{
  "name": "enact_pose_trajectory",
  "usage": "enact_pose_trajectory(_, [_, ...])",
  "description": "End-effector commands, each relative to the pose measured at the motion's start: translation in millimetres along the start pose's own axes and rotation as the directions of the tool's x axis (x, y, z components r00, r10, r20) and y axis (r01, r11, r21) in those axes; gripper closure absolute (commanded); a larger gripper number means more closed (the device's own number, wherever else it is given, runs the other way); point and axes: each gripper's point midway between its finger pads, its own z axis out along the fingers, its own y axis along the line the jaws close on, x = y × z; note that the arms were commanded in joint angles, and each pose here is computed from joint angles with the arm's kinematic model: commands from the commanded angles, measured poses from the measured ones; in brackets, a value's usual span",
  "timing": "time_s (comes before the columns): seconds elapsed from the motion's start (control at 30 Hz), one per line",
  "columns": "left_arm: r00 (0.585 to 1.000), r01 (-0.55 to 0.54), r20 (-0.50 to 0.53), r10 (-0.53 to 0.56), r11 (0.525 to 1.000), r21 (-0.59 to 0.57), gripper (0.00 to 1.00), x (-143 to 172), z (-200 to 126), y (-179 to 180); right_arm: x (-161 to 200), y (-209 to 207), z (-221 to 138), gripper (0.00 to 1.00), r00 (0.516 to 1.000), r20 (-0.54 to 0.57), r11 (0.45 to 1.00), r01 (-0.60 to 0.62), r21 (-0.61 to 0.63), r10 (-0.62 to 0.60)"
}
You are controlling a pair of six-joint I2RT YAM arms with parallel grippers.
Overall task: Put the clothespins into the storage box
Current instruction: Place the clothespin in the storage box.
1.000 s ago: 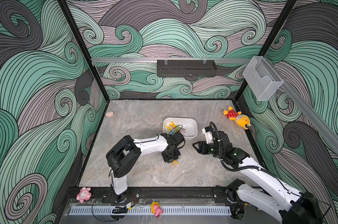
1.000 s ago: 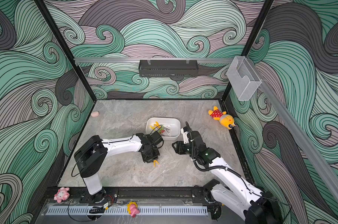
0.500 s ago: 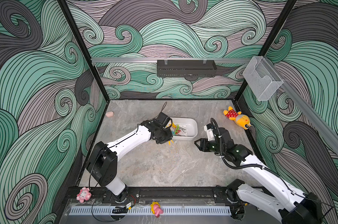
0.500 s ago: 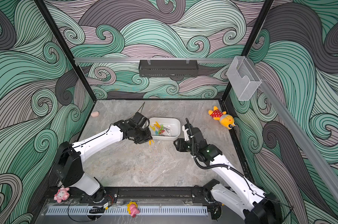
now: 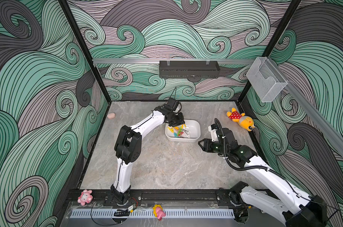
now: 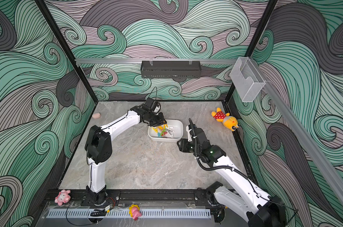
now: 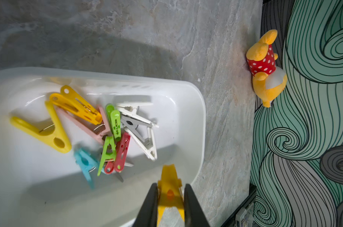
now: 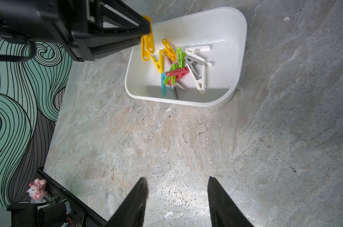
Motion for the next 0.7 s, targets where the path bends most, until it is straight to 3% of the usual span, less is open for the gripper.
enact_pose_trajectory(0.0, [1.0, -0.006, -0.013, 0.006, 0.999, 0.04, 0.79, -5.2, 7.3, -7.4, -7.6, -0.5, 1.6, 0.48, 1.0, 0.027, 1.0, -0.014, 0.009, 0.014])
enact_pose_trajectory(0.3, [0.998, -0.017, -0.061, 0.016, 1.0, -0.012, 0.77, 6.5, 36.5, 19.1, -9.3, -0.2, 5.7, 0.47, 1.0, 0.023, 1.0, 0.013, 0.012, -0.013])
enact_pose_trajectory(0.67, [0.998, -0.063, -0.032, 0.061, 0.997, -0.042, 0.61, -2.3, 26.3, 16.3, -16.1, 6.1, 4.6, 0.47, 0.999, 0.048, 1.0, 0.013, -0.015, -0.012])
